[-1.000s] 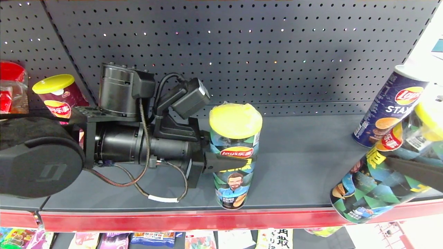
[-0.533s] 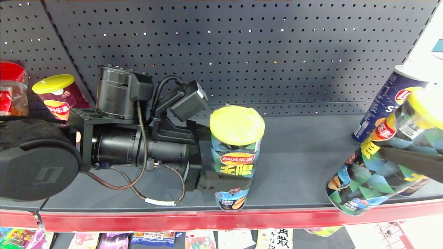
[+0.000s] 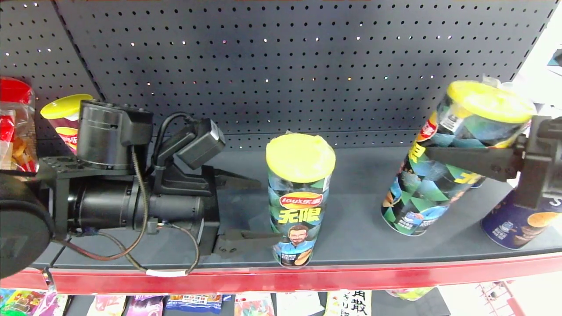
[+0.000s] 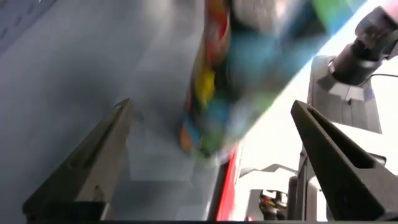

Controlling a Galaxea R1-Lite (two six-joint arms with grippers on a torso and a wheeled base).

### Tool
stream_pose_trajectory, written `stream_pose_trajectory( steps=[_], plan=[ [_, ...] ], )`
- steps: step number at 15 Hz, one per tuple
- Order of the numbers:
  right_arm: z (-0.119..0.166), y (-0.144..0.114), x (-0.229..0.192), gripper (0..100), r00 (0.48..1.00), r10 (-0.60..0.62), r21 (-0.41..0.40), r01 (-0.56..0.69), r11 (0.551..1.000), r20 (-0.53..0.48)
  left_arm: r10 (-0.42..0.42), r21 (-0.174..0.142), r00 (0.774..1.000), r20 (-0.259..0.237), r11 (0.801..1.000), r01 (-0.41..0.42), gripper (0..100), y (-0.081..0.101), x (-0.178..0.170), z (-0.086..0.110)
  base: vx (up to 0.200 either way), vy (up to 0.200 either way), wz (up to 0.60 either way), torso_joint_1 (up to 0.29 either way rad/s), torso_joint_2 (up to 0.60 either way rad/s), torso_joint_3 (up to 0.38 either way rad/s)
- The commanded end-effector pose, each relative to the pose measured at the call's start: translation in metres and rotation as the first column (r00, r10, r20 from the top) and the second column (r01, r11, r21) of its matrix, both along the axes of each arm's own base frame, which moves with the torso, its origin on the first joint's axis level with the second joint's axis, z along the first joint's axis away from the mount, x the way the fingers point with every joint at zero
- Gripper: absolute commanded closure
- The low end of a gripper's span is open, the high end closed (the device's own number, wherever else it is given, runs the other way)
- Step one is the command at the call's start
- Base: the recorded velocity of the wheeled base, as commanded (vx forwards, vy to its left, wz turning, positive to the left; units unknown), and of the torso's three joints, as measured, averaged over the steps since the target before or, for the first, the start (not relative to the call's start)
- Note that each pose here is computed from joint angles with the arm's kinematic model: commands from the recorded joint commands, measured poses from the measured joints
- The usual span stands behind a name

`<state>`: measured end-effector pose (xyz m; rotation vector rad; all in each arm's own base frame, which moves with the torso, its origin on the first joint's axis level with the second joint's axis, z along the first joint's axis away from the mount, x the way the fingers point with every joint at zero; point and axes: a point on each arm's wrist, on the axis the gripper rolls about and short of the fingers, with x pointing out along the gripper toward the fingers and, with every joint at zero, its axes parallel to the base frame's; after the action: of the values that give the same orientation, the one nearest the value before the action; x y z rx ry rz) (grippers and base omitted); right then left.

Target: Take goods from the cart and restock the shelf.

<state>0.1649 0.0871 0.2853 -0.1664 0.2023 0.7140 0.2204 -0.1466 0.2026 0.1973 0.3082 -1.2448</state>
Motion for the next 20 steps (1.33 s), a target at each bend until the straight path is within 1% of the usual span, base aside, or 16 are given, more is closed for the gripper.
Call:
stream_pose_trajectory(
  steps=[1, 2, 3, 4, 5, 6, 7, 8, 9, 10, 12, 13, 20],
  plan=[
    [-0.001, 0.024, 0.036, 100, 0.999, 0.023, -0.017, -0.024, 1.0, -0.035, 0.057, -0.008, 0.998, 0.01, 0.998, -0.057, 0, 0.027, -0.02, 0.001, 0.0, 0.0, 0.0, 0.0, 0.0, 0.0],
    [-0.001, 0.03, 0.044, 100, 0.999, 0.033, -0.018, -0.033, 0.999, -0.038, 0.073, -0.006, 0.997, 0.008, 0.997, -0.073, 0, 0.034, -0.026, -0.001, 0.0, 0.0, 0.0, 0.0, 0.0, 0.0],
    [0.0, 0.041, 0.061, 100, 0.998, 0.039, -0.021, -0.04, 0.999, -0.043, 0.109, -0.008, 0.994, 0.008, 0.994, -0.109, 0, 0.048, -0.037, -0.003, 0.0, 0.0, 0.0, 0.0, 0.0, 0.0],
    [0.0, 0.047, 0.071, 100, 0.998, 0.039, -0.022, -0.04, 0.999, -0.046, 0.124, -0.014, 0.992, 0.002, 0.992, -0.124, 0, 0.052, -0.043, -0.003, 0.0, 0.0, 0.0, 0.0, 0.0, 0.0],
    [0.0, 0.055, 0.087, 100, 0.998, 0.045, -0.017, -0.046, 0.999, -0.038, 0.146, -0.034, 0.989, -0.009, 0.989, -0.147, 0, 0.059, -0.054, -0.001, 0.0, 0.0, 0.0, 0.0, 0.0, 0.0],
    [-0.001, 0.055, 0.088, 100, 0.998, 0.045, -0.017, -0.046, 0.999, -0.038, 0.147, -0.035, 0.989, -0.01, 0.989, -0.147, 0, 0.059, -0.055, -0.001, 0.0, 0.0, 0.0, 0.0, 0.0, 0.0],
    [-0.007, 0.066, 0.107, 100, 0.999, 0.051, -0.004, -0.051, 0.999, -0.017, 0.19, -0.056, 0.982, -0.018, 0.98, -0.19, 0, 0.067, -0.07, 0.001, 0.0, 0.0, 0.0, 0.0, 0.0, 0.0],
    [-0.012, 0.07, 0.112, 100, 0.998, 0.054, -0.005, -0.054, 0.999, -0.02, 0.202, -0.057, 0.979, -0.027, 0.978, -0.203, 0, 0.069, -0.076, -0.001, 0.0, 0.0, 0.0, 0.0, 0.0, 0.0],
    [-0.016, 0.075, 0.117, 100, 0.998, 0.063, -0.01, -0.063, 0.998, -0.031, 0.206, -0.054, 0.978, -0.037, 0.977, -0.208, 0, 0.071, -0.079, -0.004, 0.0, 0.0, 0.0, 0.0, 0.0, 0.0],
    [-0.017, 0.077, 0.118, 100, 0.997, 0.066, -0.011, -0.066, 0.998, -0.034, 0.207, -0.056, 0.978, -0.037, 0.976, -0.208, 0, 0.071, -0.08, -0.005, 0.0, 0.0, 0.0, 0.0, 0.0, 0.0],
    [-0.016, 0.082, 0.124, 100, 0.997, 0.078, -0.006, -0.078, 0.997, -0.028, 0.207, -0.065, 0.978, -0.034, 0.976, -0.209, 0, 0.073, -0.083, -0.003, 0.0, 0.0, 0.0, 0.0, 0.0, 0.0],
    [-0.015, 0.089, 0.127, 100, 0.995, 0.101, 0.0, -0.101, 0.995, -0.022, 0.212, -0.066, 0.977, -0.034, 0.975, -0.214, 0, 0.073, -0.084, -0.003, 0.0, 0.0, 0.0, 0.0, 0.0, 0.0],
    [-0.016, 0.107, 0.142, 100, 0.992, 0.127, 0.004, -0.127, 0.992, -0.012, 0.224, -0.067, 0.974, -0.028, 0.972, -0.225, 0, 0.073, -0.084, -0.001, 0.0, 0.0, 0.0, 0.0, 0.0, 0.0]
  ],
)
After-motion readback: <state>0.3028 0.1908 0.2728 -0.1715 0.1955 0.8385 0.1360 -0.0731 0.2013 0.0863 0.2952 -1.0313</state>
